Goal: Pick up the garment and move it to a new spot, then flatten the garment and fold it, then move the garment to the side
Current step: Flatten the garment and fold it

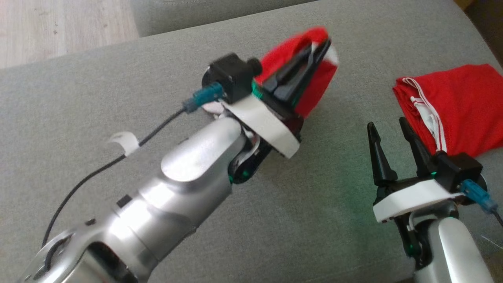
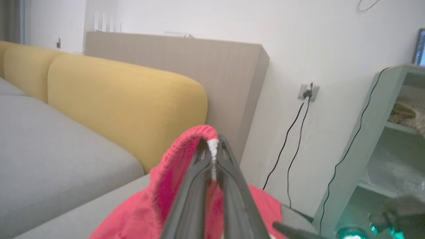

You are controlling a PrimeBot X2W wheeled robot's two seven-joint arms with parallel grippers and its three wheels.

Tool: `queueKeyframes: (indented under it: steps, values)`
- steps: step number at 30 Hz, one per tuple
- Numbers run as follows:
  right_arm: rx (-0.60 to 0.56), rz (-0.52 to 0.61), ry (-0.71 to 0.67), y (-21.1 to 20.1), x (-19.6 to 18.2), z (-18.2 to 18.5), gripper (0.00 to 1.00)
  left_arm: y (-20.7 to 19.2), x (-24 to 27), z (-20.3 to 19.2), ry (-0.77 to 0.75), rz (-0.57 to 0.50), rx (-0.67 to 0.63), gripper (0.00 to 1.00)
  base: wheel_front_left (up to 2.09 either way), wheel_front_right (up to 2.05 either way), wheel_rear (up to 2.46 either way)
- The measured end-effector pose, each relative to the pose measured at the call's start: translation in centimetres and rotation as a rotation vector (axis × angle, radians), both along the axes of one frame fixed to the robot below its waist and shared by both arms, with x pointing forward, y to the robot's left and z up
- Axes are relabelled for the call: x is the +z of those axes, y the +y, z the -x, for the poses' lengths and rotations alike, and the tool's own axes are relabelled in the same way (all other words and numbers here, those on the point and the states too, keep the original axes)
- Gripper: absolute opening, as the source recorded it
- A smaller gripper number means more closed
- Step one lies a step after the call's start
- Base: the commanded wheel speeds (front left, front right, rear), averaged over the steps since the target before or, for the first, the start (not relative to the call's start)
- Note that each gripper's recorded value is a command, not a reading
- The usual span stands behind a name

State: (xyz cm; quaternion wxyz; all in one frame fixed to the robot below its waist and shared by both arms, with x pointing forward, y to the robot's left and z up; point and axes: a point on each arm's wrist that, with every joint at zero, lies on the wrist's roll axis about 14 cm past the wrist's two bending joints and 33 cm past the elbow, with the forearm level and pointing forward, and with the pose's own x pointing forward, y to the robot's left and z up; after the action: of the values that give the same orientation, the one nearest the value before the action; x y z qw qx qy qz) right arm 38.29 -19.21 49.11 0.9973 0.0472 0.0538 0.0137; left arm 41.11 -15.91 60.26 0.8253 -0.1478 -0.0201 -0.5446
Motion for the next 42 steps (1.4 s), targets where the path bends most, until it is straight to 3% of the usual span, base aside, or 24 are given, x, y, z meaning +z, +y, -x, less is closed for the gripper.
queueKeyframes:
  steps: [4,7,13,22,32,40,41,42]
  values:
    - [0.001,-0.001,0.003,0.0,-0.1,-0.2,1.00,0.3,2.1,0.0,0.041,0.113,0.002,0.00,0.00,0.00,0.00]
    - [0.003,-0.010,0.004,0.1,-0.3,-0.6,1.00,2.0,-1.5,-0.3,0.156,0.112,0.061,0.00,0.00,0.00,0.00]
    - [0.047,-0.021,0.014,1.7,-0.8,-1.7,1.00,12.6,-12.6,-1.5,0.400,-0.016,0.375,0.00,0.00,0.00,0.00]
    - [0.108,-0.041,-0.002,3.8,-0.4,-2.5,1.00,26.6,-19.1,-0.1,0.384,-0.331,0.742,0.00,0.00,0.00,0.00]
    - [0.106,-0.040,-0.011,3.7,0.1,-2.2,1.00,29.4,-19.5,-0.2,0.349,-0.407,0.882,0.00,0.00,0.00,0.00]
    - [0.098,-0.037,-0.029,3.4,0.9,-1.8,1.00,33.0,-20.7,0.2,0.394,-0.459,1.077,0.00,0.00,0.00,0.00]
    - [0.097,-0.037,-0.031,3.4,0.9,-1.8,1.00,32.7,-20.5,0.2,0.387,-0.456,1.068,0.09,0.00,0.00,0.00]
    - [0.097,-0.037,-0.034,3.4,1.0,-1.7,1.00,32.3,-20.5,0.2,0.385,-0.451,1.059,0.29,0.00,0.00,0.00]
